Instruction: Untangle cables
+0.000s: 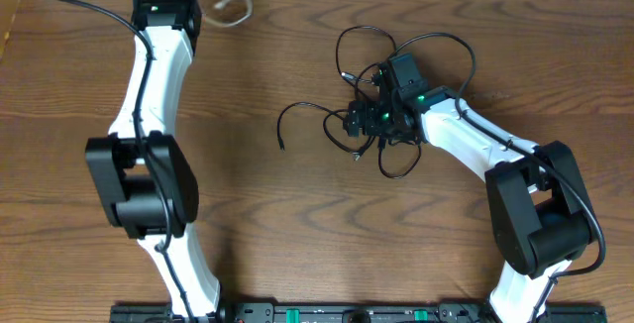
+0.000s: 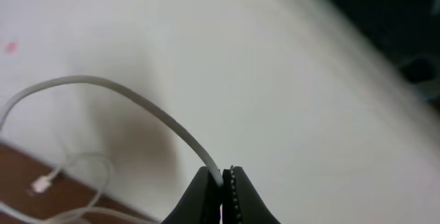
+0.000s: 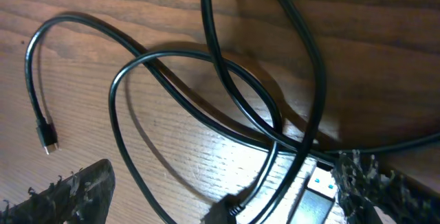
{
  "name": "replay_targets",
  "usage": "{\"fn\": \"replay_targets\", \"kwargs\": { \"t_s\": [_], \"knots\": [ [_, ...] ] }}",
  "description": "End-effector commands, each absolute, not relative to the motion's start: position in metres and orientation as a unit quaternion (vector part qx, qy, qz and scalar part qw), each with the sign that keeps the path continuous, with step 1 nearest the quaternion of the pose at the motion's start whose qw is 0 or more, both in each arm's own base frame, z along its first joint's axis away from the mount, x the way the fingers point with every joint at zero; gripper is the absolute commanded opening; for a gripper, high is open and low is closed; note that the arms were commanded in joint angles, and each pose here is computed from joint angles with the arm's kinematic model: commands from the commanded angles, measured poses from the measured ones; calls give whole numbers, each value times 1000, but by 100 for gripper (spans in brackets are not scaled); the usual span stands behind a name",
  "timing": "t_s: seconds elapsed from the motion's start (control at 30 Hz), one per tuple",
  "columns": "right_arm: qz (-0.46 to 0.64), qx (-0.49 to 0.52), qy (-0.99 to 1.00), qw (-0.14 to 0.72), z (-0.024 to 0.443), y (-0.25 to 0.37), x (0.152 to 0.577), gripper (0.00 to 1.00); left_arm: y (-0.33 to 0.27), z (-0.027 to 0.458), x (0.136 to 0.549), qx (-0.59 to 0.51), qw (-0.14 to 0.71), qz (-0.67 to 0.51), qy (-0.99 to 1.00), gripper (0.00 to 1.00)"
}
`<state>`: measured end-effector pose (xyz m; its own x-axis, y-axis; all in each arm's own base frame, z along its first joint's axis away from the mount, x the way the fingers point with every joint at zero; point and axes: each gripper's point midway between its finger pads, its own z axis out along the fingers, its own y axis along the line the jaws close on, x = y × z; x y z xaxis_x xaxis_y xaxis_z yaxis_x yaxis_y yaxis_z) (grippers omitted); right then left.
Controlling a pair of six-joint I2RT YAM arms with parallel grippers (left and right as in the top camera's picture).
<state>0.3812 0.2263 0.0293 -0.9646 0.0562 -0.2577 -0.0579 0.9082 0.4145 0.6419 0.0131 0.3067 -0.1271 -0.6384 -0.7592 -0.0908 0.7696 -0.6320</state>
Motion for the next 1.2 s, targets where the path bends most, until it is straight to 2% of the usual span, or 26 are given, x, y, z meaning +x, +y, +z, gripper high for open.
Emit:
{"fn": "replay_targets", "kwargs": {
  "t_s": [0.0,0.3,0.33,0.37,0.4,0.43,0.63,0.8,0.9,1.0,1.17],
  "knots": [
    [211,-18,969,128,23,233,376,98,58,272,650,-258,608,-143,737,7],
    [217,-41,965,139,26,249,373,99,196,195,631,-270,564,64,778,8],
    [218,-43,965,140,26,250,373,99,208,187,627,-268,555,86,783,15],
    [219,-45,964,141,27,252,373,99,223,178,622,-264,543,111,789,40],
    [220,-46,964,142,27,253,373,99,235,169,617,-257,531,130,797,81],
    [221,-47,963,144,28,254,373,99,245,159,613,-249,518,145,805,98],
    [224,-52,962,148,29,258,373,99,291,120,579,-245,446,185,841,98],
    [224,-53,962,145,28,259,372,99,302,134,563,-255,437,187,842,98],
    [224,-54,962,145,28,260,371,99,288,151,565,-240,446,161,847,98],
    [224,-55,962,145,28,261,371,99,253,157,574,-204,452,86,864,98],
    [224,-55,962,145,28,261,371,99,195,133,582,-221,421,-54,878,98]
  ]
}}
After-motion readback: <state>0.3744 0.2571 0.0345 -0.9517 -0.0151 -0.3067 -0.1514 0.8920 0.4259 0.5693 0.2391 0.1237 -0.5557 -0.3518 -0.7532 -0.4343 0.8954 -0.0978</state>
